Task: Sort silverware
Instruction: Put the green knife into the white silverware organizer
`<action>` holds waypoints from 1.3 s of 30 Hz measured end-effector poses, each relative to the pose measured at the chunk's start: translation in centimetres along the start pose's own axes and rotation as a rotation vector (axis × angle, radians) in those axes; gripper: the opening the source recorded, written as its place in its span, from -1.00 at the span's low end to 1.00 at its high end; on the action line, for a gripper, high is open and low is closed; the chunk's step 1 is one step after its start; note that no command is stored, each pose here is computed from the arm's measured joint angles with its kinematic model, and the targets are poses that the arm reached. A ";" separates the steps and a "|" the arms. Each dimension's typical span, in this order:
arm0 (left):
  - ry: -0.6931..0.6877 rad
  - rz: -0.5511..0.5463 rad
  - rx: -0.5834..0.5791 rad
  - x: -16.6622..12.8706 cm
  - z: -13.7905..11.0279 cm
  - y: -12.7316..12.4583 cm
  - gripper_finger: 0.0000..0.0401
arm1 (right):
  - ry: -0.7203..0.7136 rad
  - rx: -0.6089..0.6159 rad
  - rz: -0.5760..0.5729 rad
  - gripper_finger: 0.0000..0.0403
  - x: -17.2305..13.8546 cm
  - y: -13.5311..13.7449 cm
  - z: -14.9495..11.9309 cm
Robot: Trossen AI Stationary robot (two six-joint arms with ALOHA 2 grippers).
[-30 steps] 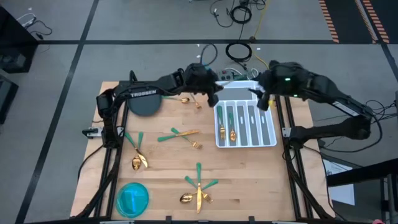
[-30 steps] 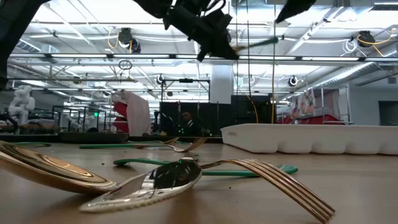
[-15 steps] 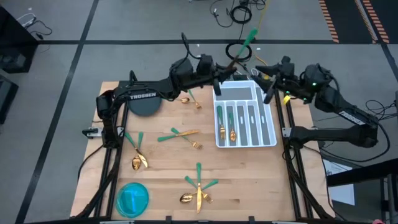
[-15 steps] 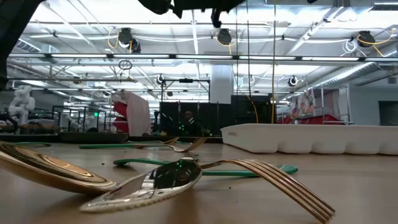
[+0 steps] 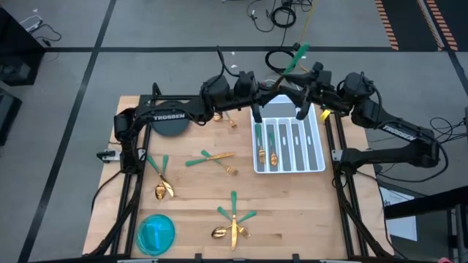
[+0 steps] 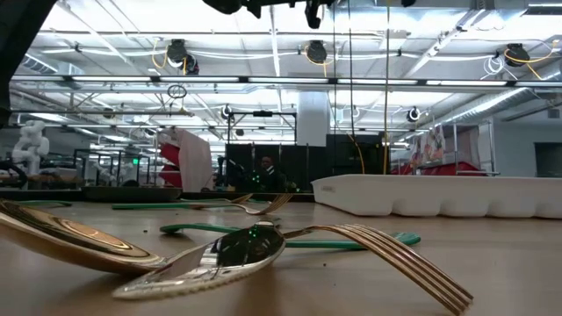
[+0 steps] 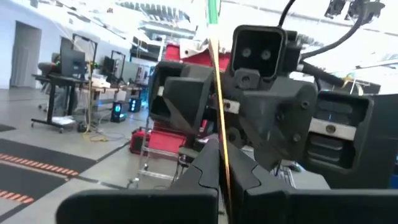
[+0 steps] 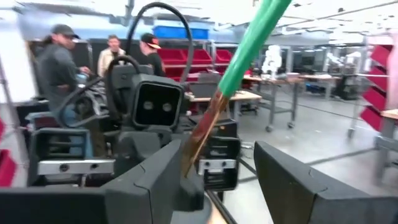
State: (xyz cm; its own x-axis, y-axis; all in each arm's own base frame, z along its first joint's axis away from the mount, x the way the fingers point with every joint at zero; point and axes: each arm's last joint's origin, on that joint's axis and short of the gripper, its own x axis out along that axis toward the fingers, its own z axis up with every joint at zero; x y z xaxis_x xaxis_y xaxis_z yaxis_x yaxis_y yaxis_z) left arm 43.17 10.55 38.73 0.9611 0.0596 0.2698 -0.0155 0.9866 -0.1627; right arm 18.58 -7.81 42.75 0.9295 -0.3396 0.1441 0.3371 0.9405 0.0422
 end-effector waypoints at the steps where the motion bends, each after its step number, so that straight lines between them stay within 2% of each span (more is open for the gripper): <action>1: 0.000 0.002 0.001 0.0 0.0 0.0 -1.00 | -0.010 0.009 0.013 -0.04 0.1 0.0 0.0; 10: -0.008 0.015 0.025 0.0 0.0 -0.1 -1.00 | -0.055 0.041 0.089 -0.05 0.4 0.2 0.4; 17: -0.018 0.019 0.029 0.0 0.1 -0.1 -1.00 | -0.051 0.038 0.123 -0.25 0.9 0.3 0.2; 25: -0.022 0.014 0.030 0.1 0.1 -0.3 -1.00 | -0.036 0.022 0.139 -0.33 1.8 0.3 -0.5; 32: -0.021 0.010 0.046 0.1 0.0 -0.5 -1.00 | -0.081 -0.011 0.140 -0.63 1.6 0.3 0.1; 36: -0.023 0.008 0.048 0.1 0.0 -0.5 -1.00 | -0.088 -0.039 0.135 -0.91 1.4 0.3 0.2; 39: -0.023 0.002 0.054 0.1 0.0 -0.5 -1.00 | -0.089 -0.054 0.138 -0.97 1.4 0.3 0.2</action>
State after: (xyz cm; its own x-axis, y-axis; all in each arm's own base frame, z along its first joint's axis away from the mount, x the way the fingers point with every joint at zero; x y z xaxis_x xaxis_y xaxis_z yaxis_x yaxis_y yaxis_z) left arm 43.27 10.04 38.88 0.9546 0.0644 0.2909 -0.0329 0.9932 -0.1121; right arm 19.93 -7.96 43.18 0.9513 -0.2030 0.2322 0.2172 0.9754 -0.0372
